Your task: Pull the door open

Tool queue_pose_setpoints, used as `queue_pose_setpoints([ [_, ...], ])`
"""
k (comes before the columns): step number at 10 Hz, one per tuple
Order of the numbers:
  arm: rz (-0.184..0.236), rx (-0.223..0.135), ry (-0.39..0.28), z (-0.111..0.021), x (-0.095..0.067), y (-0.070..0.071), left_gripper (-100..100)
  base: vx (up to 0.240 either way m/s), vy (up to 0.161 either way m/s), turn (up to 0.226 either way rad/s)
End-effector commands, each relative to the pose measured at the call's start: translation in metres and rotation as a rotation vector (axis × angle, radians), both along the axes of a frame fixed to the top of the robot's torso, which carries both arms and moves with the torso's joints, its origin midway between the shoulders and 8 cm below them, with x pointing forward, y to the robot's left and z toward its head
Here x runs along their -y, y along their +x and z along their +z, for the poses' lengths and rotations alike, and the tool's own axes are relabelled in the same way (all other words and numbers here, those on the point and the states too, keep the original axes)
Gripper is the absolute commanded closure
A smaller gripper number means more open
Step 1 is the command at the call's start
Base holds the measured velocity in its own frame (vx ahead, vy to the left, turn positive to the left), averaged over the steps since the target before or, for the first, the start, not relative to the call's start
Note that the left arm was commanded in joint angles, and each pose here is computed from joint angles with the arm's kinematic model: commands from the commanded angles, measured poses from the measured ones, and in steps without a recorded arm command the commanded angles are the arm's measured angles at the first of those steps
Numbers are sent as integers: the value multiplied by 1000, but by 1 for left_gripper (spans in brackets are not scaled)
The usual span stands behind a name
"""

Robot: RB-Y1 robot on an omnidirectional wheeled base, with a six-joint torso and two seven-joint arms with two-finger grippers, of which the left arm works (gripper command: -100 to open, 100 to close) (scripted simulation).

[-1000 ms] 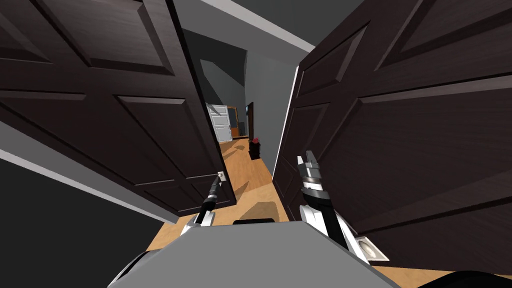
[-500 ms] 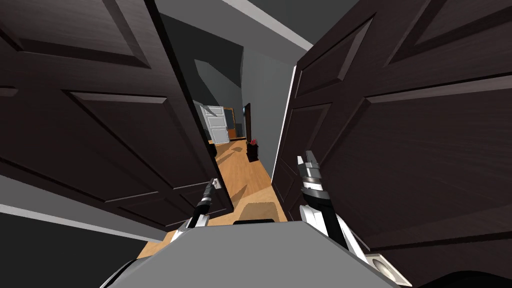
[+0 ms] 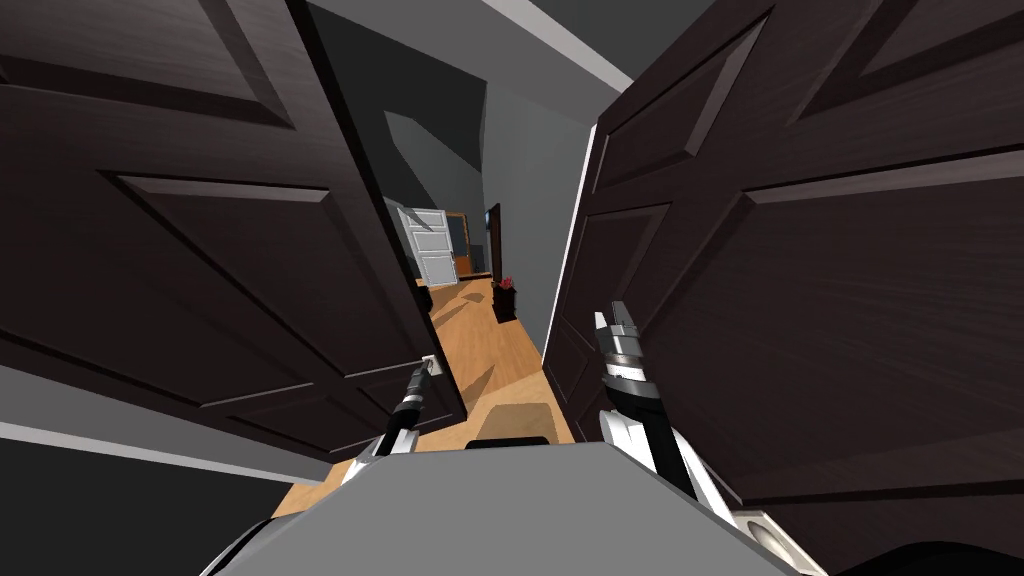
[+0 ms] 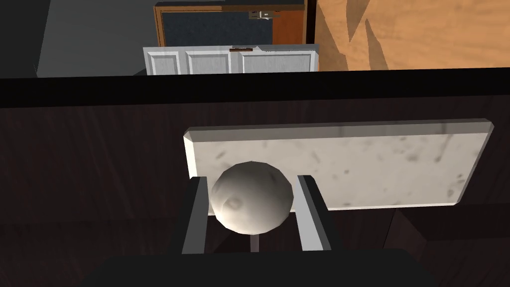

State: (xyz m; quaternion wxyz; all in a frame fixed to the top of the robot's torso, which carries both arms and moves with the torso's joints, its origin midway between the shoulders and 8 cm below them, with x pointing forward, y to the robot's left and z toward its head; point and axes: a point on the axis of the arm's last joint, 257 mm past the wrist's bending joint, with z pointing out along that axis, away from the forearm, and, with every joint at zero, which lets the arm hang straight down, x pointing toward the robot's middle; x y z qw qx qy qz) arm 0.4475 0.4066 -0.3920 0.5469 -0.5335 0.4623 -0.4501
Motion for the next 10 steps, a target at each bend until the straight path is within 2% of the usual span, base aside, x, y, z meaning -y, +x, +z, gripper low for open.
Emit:
queue_pose_setpoints([
  [1,1,2,0,1,-1,0,100,0,0,0],
  [2,1,2,0,1,-1,0,100,0,0,0],
  [4,-3,-1,-4,0,0,0,100,-147,35,-133],
  [7,-9,0,-12,0,1,0,100,-214,50,-158],
  [10,-17,1,-20,0,1,1,100,-255,82,-220],
])
